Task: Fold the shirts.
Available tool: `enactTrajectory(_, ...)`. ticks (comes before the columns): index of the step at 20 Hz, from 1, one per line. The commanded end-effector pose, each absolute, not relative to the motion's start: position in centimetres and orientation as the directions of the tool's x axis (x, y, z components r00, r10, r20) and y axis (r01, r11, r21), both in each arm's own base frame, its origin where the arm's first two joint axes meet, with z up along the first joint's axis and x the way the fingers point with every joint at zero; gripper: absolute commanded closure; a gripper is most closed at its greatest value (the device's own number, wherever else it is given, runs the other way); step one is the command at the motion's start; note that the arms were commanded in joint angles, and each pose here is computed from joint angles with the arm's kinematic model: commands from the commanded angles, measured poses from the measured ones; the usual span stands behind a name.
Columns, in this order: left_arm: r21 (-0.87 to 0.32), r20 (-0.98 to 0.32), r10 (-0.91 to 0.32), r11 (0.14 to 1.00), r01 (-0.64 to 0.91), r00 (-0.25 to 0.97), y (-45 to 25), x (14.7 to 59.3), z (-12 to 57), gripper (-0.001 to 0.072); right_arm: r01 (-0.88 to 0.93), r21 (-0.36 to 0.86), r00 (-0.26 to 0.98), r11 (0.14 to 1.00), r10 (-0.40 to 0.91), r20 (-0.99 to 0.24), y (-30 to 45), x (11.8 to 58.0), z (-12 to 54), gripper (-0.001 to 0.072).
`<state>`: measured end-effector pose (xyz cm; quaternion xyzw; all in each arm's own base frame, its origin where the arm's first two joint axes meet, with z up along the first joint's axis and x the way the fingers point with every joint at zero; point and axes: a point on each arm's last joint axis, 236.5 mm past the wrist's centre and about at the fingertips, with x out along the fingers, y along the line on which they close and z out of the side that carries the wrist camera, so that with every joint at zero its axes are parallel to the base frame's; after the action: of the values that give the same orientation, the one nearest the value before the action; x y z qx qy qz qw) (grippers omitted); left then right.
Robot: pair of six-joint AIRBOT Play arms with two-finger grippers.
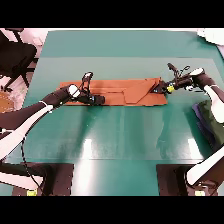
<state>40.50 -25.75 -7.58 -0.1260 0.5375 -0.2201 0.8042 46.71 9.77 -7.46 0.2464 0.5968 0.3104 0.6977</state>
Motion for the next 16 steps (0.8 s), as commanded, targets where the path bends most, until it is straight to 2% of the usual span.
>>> enactTrajectory(1, -0.440, -0.813, -0.490, 0.871, 0.219, 0.314, -25.8, 40.2, -7.7, 0.0689, -0.172, 0.714, 0.131, 0.678, 0.735, -0.666, 10.1, 47.2, -5.2, 0.0691)
enactTrajectory(3, -0.446, -0.811, -0.494, 0.869, 0.215, 0.314, -25.9, 40.2, -7.7, 0.0688, -0.221, 0.724, 0.176, 0.654, 0.756, -0.630, 10.7, 47.8, -2.5, 0.0691)
enactTrajectory(7, -0.503, -0.776, -0.534, 0.845, 0.183, 0.335, -27.2, 40.6, -6.8, 0.0688, -0.270, 0.704, 0.208, 0.657, 0.753, -0.624, 10.8, 47.6, 0.6, 0.0691)
enactTrajectory(11, -0.504, -0.745, -0.564, 0.826, 0.253, 0.357, -30.4, 40.2, -5.4, 0.0689, -0.308, 0.683, 0.239, 0.662, 0.749, -0.618, 10.8, 47.4, 3.2, 0.0691)
enactTrajectory(16, -0.512, -0.717, -0.593, 0.805, 0.300, 0.366, -33.9, 39.0, -5.2, 0.0689, -0.353, 0.703, 0.155, 0.617, 0.780, -0.607, 11.8, 44.4, 5.8, 0.0691)
